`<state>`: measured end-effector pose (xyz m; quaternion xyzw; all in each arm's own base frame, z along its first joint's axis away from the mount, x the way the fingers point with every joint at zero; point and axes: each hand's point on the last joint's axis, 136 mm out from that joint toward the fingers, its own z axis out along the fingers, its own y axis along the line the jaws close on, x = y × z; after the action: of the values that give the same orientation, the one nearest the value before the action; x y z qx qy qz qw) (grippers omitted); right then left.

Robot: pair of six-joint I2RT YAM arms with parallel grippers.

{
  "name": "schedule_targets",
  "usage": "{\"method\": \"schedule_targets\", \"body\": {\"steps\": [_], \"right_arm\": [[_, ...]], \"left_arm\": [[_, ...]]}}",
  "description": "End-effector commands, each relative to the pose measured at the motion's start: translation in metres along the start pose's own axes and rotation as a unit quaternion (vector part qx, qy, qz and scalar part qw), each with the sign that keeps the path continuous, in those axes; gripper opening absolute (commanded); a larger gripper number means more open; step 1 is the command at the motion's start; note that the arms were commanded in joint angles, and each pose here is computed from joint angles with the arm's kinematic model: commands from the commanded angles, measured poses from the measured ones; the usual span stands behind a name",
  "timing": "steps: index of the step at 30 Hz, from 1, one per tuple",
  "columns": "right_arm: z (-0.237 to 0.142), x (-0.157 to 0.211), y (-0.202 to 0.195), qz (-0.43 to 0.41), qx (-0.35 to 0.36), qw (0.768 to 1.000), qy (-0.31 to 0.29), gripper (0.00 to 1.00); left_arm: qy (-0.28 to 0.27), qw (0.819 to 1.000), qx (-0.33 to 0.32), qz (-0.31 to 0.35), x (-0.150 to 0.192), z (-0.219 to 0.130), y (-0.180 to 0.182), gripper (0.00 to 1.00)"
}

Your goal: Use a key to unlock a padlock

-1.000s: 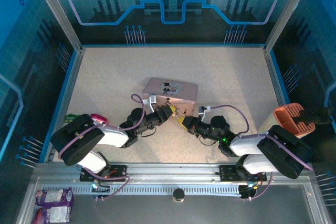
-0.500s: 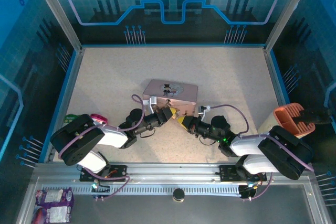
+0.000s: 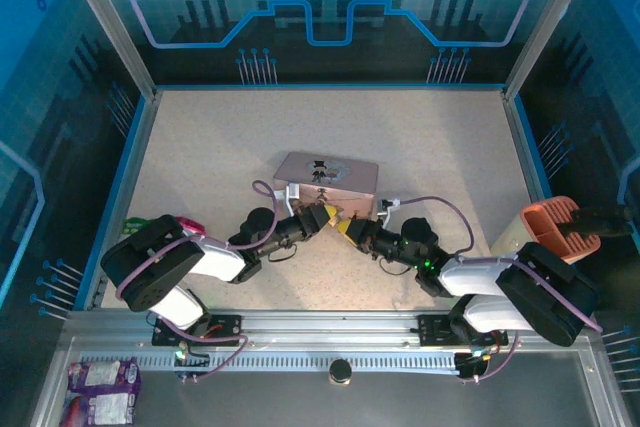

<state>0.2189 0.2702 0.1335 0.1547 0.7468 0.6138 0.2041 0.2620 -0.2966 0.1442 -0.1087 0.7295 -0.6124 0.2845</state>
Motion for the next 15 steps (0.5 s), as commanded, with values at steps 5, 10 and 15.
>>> {"method": "schedule_targets", "body": {"steps": [5,10,15], "right_arm": [[0.007,-0.021,0.045,-0.04,-0.056,0.997,-0.029,0.0],[0.009,-0.021,0.044,-0.042,-0.055,0.997,-0.03,0.0],[0.01,-0.022,0.043,-0.053,-0.048,0.997,-0.03,0.0]], "left_arm": [[0.06,0.996,0.06,0.027,0.03,0.003,-0.032,0.0],[0.065,0.996,0.059,0.031,0.034,0.007,-0.037,0.0],[0.068,0.995,0.043,0.051,0.038,0.008,-0.039,0.0]]}}
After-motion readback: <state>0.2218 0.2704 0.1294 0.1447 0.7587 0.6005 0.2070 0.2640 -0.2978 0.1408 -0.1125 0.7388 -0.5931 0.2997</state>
